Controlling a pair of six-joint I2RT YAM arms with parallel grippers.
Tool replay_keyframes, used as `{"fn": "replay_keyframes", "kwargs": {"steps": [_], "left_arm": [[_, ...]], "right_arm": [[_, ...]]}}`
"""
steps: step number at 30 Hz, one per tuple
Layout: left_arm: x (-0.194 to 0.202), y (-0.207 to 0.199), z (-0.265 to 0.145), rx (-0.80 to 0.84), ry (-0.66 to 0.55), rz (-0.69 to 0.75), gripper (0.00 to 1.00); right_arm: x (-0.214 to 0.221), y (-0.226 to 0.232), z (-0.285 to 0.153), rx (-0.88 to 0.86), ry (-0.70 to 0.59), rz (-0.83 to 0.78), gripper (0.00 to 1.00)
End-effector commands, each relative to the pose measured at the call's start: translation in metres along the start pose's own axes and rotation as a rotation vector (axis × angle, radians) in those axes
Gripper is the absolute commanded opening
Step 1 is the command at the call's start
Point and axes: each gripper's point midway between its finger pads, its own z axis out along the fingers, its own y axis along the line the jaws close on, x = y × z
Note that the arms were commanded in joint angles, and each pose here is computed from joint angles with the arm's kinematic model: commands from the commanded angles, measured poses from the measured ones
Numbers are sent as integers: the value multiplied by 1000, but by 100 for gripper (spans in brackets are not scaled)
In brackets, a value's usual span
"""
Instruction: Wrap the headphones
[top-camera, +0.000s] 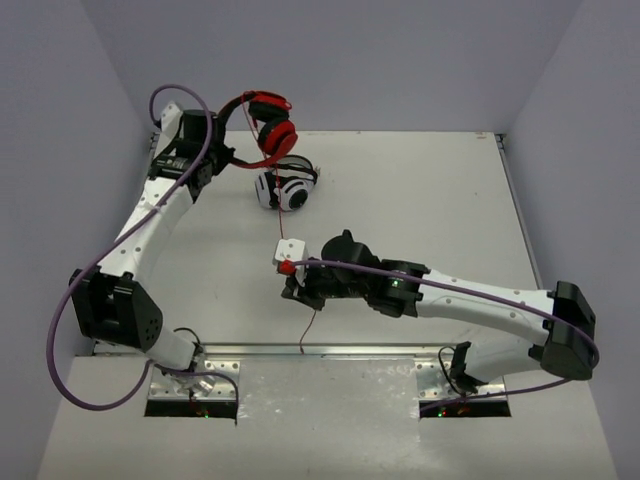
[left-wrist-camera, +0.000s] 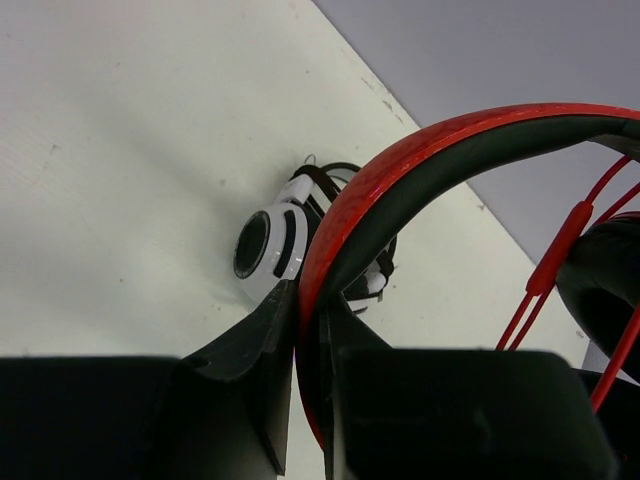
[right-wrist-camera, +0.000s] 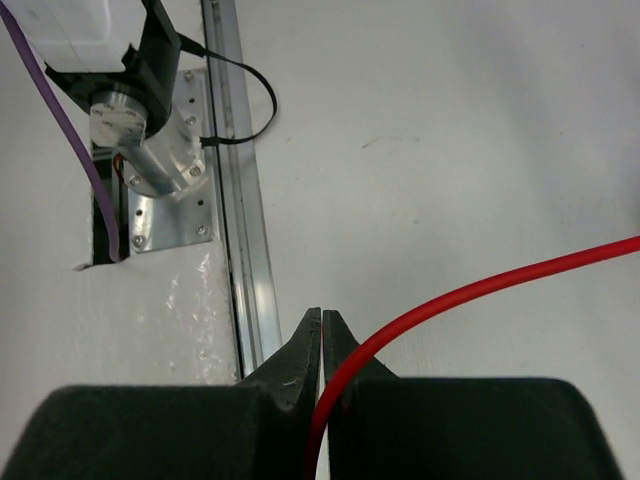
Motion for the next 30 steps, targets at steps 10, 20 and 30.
{"fn": "replay_keyframes", "kwargs": {"steps": [10, 20, 30], "left_arm": [[-84, -7, -19, 213, -54, -295, 0], [-84, 21, -9, 157, -84, -297, 0], [-43, 66, -11, -56, -215, -82, 0]], "right_arm": [[56, 15, 33, -24, 133, 13, 1], [16, 44, 40, -50, 119, -86, 1], [-62, 43, 27, -74, 81, -220, 1]]}}
